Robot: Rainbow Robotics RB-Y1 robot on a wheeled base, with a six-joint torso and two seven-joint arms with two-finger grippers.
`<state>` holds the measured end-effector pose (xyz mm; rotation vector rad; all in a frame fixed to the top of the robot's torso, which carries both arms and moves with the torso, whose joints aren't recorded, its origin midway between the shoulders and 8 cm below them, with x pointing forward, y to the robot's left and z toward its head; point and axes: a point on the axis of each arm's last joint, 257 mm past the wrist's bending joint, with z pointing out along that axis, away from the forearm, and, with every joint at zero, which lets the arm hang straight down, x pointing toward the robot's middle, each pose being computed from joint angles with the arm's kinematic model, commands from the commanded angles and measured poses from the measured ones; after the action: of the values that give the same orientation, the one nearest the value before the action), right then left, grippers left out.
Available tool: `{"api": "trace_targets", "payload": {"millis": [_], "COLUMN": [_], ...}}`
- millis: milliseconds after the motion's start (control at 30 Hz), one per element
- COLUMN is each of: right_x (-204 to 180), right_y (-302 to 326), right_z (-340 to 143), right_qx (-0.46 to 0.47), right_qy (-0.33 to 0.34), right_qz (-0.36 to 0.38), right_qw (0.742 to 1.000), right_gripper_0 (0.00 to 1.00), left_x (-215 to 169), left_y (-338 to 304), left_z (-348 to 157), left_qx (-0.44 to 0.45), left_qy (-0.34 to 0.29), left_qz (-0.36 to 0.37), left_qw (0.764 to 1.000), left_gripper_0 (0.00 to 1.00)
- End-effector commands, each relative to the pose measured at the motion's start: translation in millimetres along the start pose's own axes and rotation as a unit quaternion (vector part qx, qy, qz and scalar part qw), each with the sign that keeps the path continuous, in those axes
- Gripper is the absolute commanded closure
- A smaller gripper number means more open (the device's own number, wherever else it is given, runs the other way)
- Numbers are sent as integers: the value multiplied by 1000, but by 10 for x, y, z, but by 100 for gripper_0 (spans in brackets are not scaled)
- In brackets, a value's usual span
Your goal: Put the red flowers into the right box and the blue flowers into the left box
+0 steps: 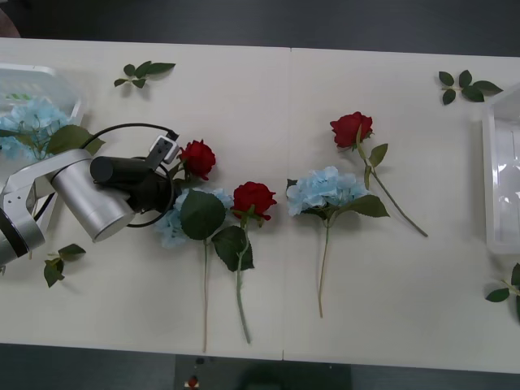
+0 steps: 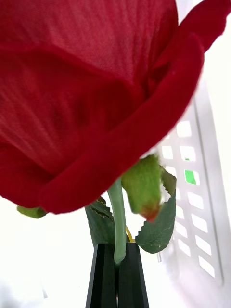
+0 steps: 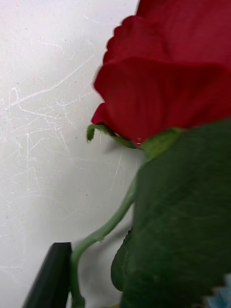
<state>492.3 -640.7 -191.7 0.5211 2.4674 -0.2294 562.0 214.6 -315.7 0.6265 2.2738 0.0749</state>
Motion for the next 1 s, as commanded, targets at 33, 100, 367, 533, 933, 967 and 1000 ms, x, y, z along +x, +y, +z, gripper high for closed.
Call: {"api": "trace_targets", "payload": {"millis": [33,100,367,533,933,967,1000], "right_x": [-121,-118,-213,-255,7,48,72], "right_y": [9,33,168,422,1510,1578,1613], "right_z": [17,56,14,-139,-830,-883,-906], "right_qx": [0,-2,-13,-43,-269,-285,-293], "right_qy": [-21,-25,-37,-31,4,10,13], "right_qz": [-20,-19,-65,-123,-143,-146,-147], "right_qw": [1000,999,997,991,952,947,945], "right_gripper_0": [100,84,0,0,0,0,0], "left_x": [-184,-189,-208,-352,-1135,-1211,-1257], "left_y": [133,134,171,262,237,169,144], "left_z": [-53,-53,-57,-99,-1075,-1195,-1261], "left_qx": [-8,-8,-16,-19,69,85,93], "left_qy": [-17,-18,-22,-45,-105,-106,-108], "left_qz": [-23,-24,-19,-23,-102,-116,-123], "left_qw": [1000,1000,999,999,987,984,982], "left_gripper_0": [99,100,100,100,100,100,100]}}
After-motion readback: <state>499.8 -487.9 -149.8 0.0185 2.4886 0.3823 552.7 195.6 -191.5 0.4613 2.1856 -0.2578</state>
